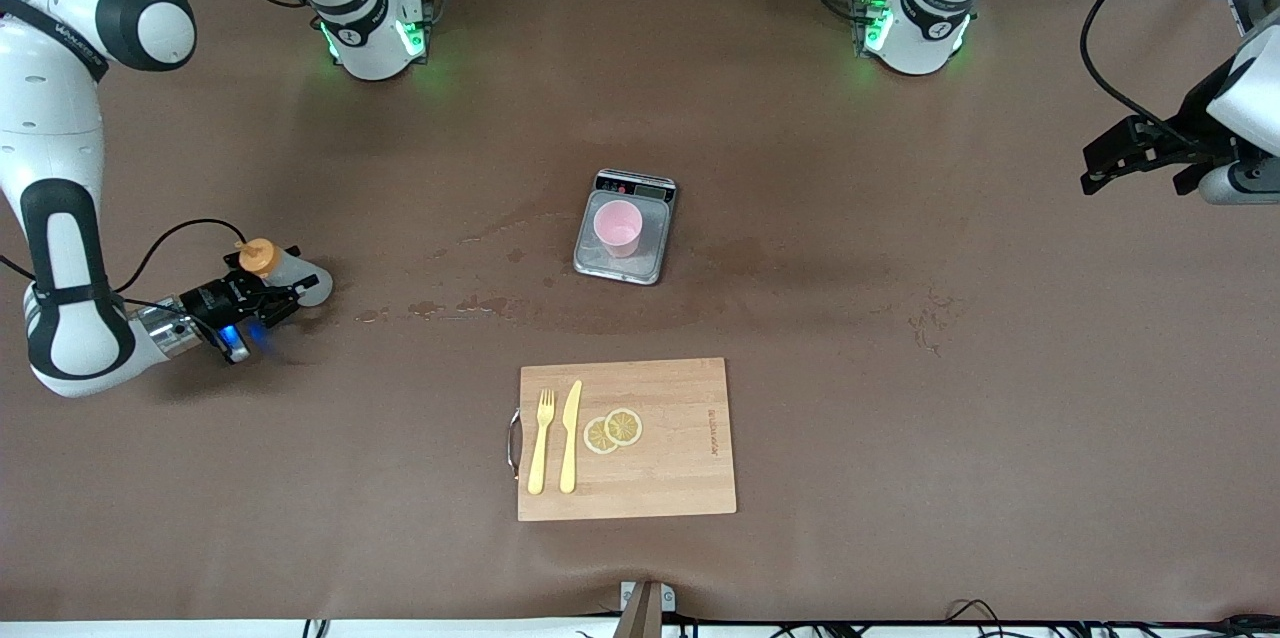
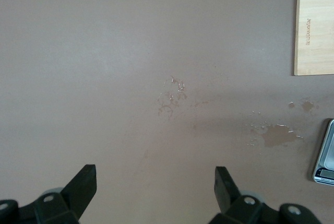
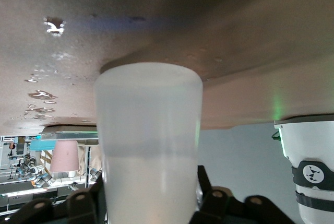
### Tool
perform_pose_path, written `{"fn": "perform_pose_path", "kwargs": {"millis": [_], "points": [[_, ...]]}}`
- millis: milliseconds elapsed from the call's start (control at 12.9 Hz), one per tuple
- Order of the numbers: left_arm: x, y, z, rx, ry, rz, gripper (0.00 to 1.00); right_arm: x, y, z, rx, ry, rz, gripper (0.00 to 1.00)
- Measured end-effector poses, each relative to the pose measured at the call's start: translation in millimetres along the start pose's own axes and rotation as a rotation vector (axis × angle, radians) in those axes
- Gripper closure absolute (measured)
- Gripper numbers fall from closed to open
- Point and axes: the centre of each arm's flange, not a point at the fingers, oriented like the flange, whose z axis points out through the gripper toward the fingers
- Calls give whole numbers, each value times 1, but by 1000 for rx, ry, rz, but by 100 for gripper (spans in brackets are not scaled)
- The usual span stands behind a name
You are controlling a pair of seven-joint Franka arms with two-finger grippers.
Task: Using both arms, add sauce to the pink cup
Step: 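Set the bottle down upright and open the right gripper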
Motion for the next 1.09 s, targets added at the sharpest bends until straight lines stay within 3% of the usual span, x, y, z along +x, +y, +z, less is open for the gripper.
{"fn": "perform_pose_path", "kwargs": {"millis": [155,233,466,699,1087], "points": [[-3,0,0,1,-16,-2,0,-1,0,0,-1,-1,0,4],[-5,0,-1,2,-24,-2,0,-2,-1,-2,-1,0,4,0],[-7,1,-1,3,-33,0,0,-24,-7,-19,-11,5,18,0],[-7,2,-1,3,-32,-9,0,-73,-16,-54,-30,41,-25,0],[-16,8,-15,4,-16,-47,0,-179,-29,-110,-21,222,-111,0]]}}
